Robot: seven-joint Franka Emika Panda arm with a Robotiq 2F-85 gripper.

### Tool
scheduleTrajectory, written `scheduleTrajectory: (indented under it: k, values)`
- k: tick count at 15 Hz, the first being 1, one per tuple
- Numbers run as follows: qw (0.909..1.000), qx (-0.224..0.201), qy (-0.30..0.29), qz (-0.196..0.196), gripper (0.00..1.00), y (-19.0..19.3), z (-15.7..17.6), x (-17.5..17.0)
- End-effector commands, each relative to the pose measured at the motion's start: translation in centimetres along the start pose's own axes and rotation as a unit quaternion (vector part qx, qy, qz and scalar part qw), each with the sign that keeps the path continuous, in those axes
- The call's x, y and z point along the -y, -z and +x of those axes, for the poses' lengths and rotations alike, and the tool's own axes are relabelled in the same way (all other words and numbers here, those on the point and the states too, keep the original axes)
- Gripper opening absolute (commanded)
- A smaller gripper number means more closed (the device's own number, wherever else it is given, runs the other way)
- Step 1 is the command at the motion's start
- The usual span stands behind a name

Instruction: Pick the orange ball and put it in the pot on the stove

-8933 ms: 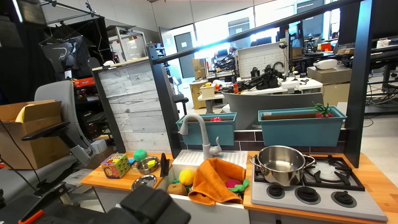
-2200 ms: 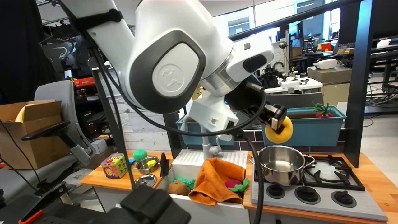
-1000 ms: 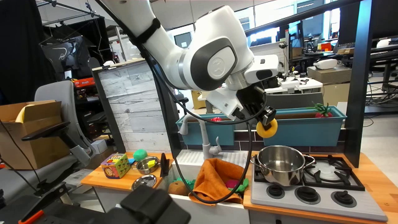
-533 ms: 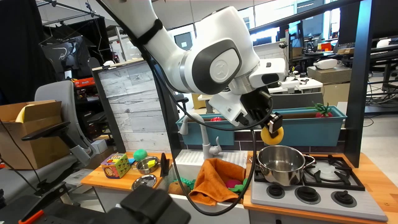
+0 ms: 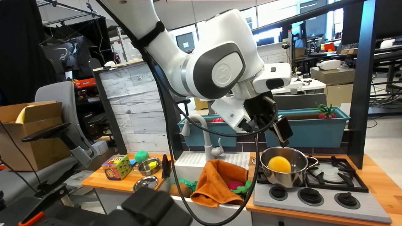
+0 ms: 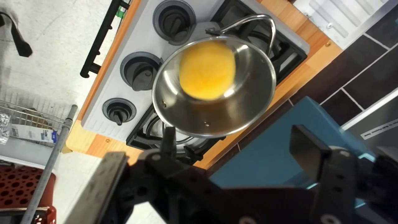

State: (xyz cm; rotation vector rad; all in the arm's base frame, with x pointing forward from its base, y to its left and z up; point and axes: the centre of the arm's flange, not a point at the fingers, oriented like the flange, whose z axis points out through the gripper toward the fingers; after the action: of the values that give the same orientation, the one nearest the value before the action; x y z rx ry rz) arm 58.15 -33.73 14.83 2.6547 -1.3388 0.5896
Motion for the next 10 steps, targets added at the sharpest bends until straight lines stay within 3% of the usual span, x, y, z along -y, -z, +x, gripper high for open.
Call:
scheduleTrajectory:
  k: [1,10]
  values:
    - [1.0,0.004,-0.005,0.003,1.0,1.6,-0.3,-0.6]
    - [1.0,0.007,-0.003,-0.001,1.0,0.8,-0.6,-0.5]
